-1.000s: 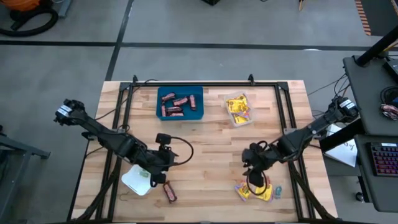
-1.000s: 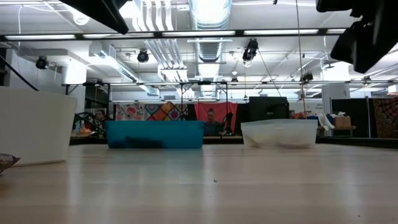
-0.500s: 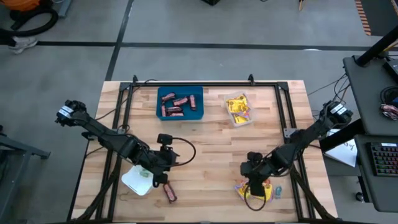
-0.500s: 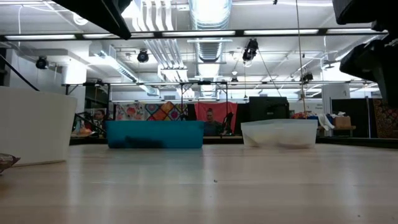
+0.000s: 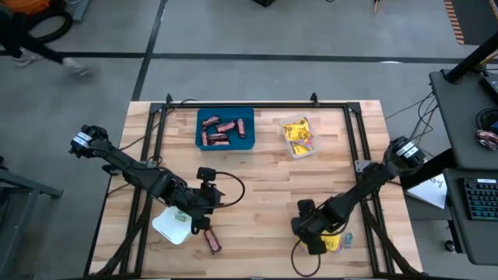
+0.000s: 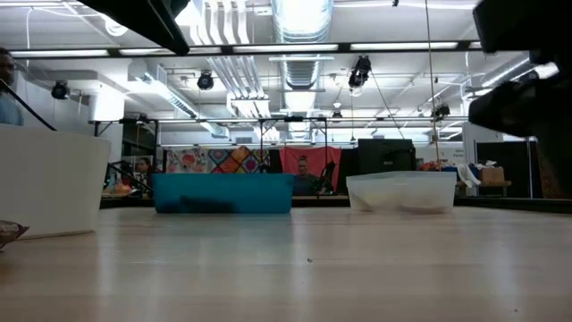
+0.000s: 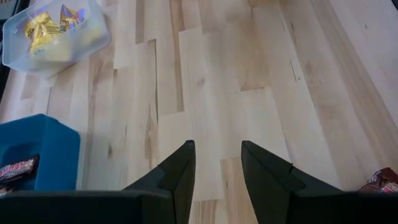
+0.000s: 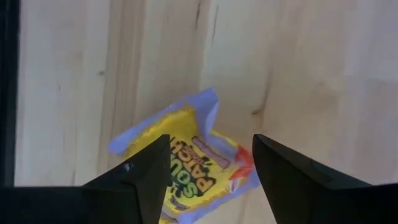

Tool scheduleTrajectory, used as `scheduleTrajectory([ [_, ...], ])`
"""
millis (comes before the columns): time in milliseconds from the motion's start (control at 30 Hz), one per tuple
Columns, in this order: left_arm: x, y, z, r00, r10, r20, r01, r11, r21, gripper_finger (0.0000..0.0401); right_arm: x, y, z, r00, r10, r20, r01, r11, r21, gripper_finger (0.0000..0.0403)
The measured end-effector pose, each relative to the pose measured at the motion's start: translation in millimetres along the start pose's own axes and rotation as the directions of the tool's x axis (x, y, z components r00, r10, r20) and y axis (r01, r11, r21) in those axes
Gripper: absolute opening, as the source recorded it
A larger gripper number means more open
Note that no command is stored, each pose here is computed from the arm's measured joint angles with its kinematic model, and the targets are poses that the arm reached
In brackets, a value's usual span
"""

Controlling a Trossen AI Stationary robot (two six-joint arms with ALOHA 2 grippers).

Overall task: Sort candy
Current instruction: Put the yellow candy into the transparent bin

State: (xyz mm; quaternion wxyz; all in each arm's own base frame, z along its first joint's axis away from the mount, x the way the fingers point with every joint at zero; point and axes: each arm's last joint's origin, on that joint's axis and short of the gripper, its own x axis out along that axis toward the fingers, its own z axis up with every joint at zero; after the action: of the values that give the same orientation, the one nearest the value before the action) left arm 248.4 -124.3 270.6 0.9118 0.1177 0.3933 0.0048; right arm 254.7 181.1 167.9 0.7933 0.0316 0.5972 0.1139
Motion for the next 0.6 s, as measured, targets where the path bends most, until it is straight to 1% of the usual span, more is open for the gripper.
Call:
scheduleTrajectory([
  [167, 0, 0, 0, 1.000, 0.000, 0.000, 0.000, 1.000, 0.000, 0.0113, 15, -1, -3, 0.998, 0.003, -0.064, -0.003, 1.000, -0.007, 0.0211],
  [367, 0, 0, 0, 1.000, 0.000, 0.000, 0.000, 1.000, 0.000, 0.0113, 17, -1, -3, 0.997, 0.011, -0.071, -0.013, 0.999, -0.033, 0.0201],
  [467, 0, 0, 0, 1.000, -0.001, 0.000, 0.001, 1.000, 0.000, 0.0113, 16, -1, -3, 0.997, 0.011, -0.071, -0.014, 0.999, -0.047, 0.0178],
  [600, 0, 0, 0, 1.000, -0.001, 0.000, 0.001, 1.000, 0.000, 0.0113, 16, -1, -3, 0.997, 0.016, -0.073, -0.020, 0.998, -0.056, 0.0129],
])
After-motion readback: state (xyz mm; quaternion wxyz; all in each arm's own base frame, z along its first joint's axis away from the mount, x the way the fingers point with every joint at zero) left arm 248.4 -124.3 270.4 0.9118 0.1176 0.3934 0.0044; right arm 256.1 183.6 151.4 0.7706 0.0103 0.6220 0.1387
